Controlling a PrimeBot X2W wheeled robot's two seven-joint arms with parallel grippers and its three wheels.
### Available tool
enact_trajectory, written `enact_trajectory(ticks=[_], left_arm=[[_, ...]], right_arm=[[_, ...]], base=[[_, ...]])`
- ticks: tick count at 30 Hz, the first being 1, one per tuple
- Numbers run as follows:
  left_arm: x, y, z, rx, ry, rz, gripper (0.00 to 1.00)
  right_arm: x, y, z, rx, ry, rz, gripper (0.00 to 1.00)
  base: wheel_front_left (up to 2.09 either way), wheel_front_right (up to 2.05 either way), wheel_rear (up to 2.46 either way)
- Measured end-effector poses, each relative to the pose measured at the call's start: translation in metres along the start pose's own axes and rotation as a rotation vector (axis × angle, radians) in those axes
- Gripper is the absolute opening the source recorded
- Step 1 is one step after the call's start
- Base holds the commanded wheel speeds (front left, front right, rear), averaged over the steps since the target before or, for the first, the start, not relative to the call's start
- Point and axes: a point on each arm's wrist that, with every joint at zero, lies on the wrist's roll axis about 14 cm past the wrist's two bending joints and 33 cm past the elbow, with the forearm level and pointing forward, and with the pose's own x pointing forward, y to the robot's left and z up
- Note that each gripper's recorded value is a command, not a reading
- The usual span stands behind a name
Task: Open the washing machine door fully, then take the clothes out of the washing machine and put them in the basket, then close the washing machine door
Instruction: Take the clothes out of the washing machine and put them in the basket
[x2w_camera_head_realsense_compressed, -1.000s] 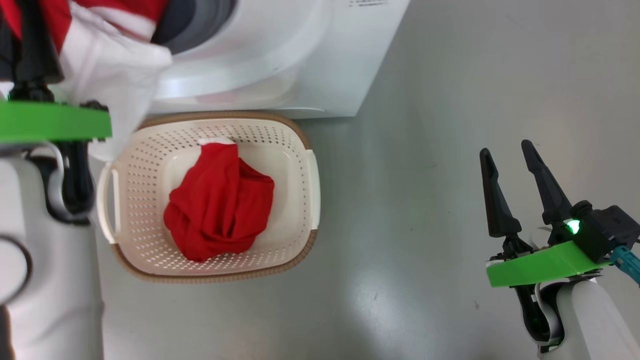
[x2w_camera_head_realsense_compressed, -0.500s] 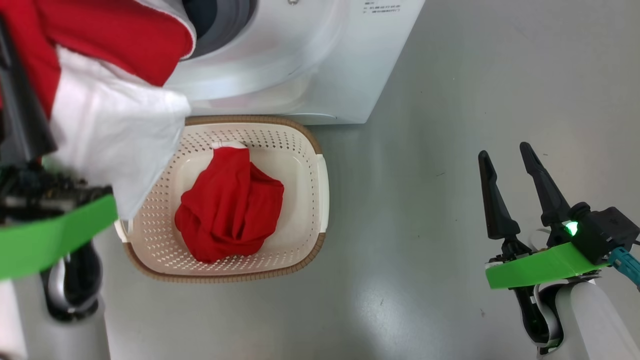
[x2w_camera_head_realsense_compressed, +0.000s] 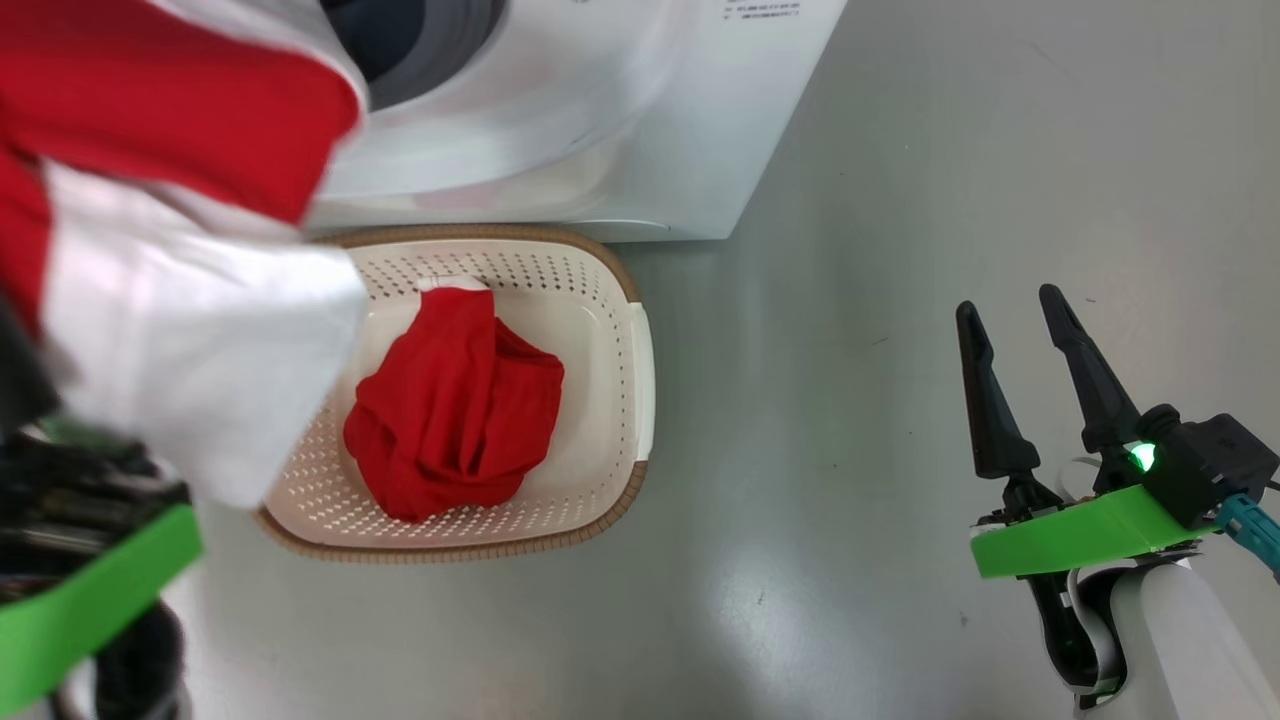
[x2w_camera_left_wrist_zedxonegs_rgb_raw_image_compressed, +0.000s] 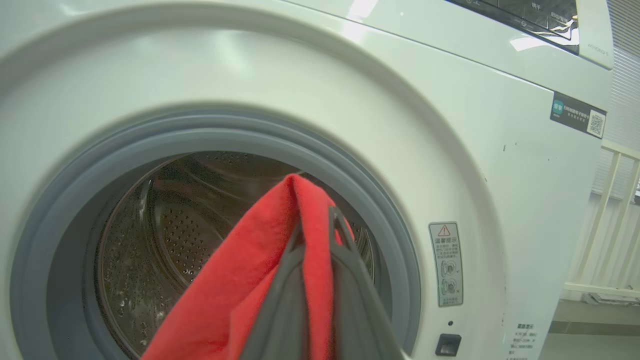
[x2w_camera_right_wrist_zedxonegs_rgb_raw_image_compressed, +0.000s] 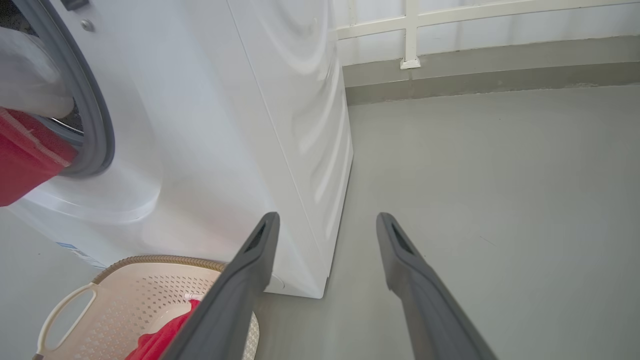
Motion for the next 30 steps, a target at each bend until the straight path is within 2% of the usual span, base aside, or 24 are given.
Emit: enact_trajectory(ticks=[14, 20, 30], left_arm=[[-0.074, 0.025, -0.129, -0.070, 0.447, 0.123, 0.00], [-0.090, 0.017, -0.182, -0.048, 0.602, 0.096, 0.00], [-0.145, 0.016, -0.265, -0.001, 0.906, 0.084, 0.00]], right_arm=[[0.000, -0.005, -0.008, 0.000, 0.021, -0.011, 1.00], [0.001, -0.009, -0.012, 0.000, 0.029, -0.021, 1.00], [0.000, -0.022, -0.016, 0.004, 0.035, -0.053, 1.00]], base=[[0.00, 0.00, 0.00], [0.00, 0.00, 0.00], [0.00, 0.00, 0.00]])
